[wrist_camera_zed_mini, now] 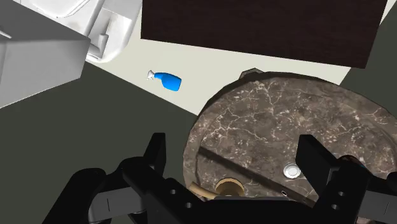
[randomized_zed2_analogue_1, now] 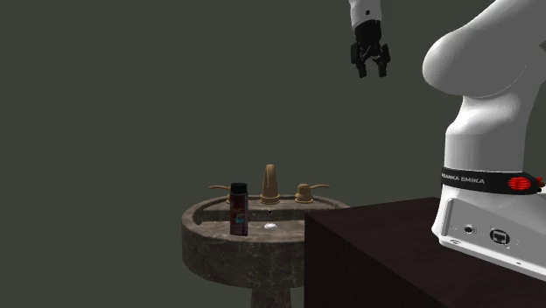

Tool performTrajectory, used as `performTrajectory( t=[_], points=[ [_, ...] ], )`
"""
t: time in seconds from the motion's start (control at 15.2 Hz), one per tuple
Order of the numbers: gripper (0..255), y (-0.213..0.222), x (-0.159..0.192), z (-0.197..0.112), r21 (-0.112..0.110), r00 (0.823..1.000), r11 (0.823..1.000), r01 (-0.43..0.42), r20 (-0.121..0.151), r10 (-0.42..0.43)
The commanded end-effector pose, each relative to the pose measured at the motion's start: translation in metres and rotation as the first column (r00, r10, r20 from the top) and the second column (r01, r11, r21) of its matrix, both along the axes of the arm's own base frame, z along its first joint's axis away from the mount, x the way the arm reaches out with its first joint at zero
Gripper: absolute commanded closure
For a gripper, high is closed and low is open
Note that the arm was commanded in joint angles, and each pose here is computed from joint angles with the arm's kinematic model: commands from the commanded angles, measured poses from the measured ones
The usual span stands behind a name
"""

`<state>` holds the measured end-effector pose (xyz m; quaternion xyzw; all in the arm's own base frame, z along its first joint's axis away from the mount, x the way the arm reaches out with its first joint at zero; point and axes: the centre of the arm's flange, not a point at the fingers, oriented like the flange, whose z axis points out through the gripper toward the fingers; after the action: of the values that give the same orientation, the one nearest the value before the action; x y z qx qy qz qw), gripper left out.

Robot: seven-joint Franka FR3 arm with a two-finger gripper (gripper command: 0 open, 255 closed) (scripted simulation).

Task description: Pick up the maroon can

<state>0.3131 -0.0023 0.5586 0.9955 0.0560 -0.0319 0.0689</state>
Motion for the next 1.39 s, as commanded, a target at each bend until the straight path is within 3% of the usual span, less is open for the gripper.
performTrajectory(
  t=[0.0,1.32],
  points=[
    [0,0.0,0.0,0.0,0.0,1.0,1.0,0.0,0.0,0.0],
    [0,0.142,0.121,-0.171,0.131,0.998,0.99,0.049,-0.036,-0.045]
  ],
)
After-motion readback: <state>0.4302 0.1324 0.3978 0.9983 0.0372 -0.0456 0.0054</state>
